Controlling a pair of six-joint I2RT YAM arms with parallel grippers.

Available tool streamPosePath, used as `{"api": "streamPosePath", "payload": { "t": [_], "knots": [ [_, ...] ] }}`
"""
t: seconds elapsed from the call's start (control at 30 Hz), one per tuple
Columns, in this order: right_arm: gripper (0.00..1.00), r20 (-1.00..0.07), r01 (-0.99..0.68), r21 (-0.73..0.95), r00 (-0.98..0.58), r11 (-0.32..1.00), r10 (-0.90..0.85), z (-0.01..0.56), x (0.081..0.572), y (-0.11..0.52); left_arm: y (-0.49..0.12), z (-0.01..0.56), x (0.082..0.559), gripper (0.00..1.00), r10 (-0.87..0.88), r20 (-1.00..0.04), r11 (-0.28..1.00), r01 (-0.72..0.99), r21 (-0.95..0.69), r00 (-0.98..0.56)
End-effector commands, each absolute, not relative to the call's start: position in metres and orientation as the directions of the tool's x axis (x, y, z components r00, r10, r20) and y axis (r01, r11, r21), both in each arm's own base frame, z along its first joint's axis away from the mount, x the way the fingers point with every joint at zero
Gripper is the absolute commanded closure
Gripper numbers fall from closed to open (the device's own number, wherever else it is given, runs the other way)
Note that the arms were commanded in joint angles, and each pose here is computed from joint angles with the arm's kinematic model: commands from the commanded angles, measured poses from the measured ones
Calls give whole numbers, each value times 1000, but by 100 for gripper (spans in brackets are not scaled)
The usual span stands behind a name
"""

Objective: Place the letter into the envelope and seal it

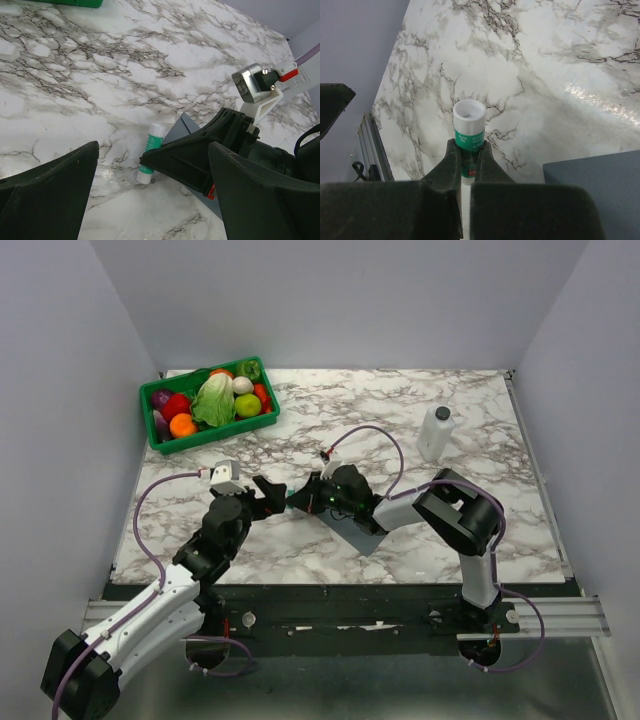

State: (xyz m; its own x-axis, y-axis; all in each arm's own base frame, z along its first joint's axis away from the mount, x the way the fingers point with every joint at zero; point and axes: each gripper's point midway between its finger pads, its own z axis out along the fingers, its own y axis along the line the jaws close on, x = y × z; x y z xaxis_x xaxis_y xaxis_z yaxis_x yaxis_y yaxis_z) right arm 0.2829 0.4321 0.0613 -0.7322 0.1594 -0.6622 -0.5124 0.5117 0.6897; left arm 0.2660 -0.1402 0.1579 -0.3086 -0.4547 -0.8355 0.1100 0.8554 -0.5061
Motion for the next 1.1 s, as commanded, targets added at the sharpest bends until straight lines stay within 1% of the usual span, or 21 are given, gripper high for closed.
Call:
{"api": "streamPosePath", "payload": {
  "t": [0.0, 0.4, 0.7, 0.8, 1.07],
  "knots": [
    [99, -679, -527, 680, -715, 510, 166, 60, 291, 436, -141, 160, 268, 1, -459, -838, 851, 126, -510, -296],
    [99, -675, -492, 670, -716, 556, 179, 47, 295, 429, -142, 155, 269, 1, -458, -835, 849, 126, -512, -306],
    [99, -688, -444, 628, -701, 640, 188, 34, 306, 417, -143, 153, 270, 1, -461, -832, 847, 126, -516, -310],
    [99, -707, -457, 603, -685, 654, 173, 31, 308, 414, -143, 152, 271, 1, -460, -830, 847, 124, -516, -315],
    [99, -788, -557, 512, -607, 654, 100, 24, 297, 411, -145, 151, 270, 1, -465, -825, 842, 129, -524, -321]
  ]
}}
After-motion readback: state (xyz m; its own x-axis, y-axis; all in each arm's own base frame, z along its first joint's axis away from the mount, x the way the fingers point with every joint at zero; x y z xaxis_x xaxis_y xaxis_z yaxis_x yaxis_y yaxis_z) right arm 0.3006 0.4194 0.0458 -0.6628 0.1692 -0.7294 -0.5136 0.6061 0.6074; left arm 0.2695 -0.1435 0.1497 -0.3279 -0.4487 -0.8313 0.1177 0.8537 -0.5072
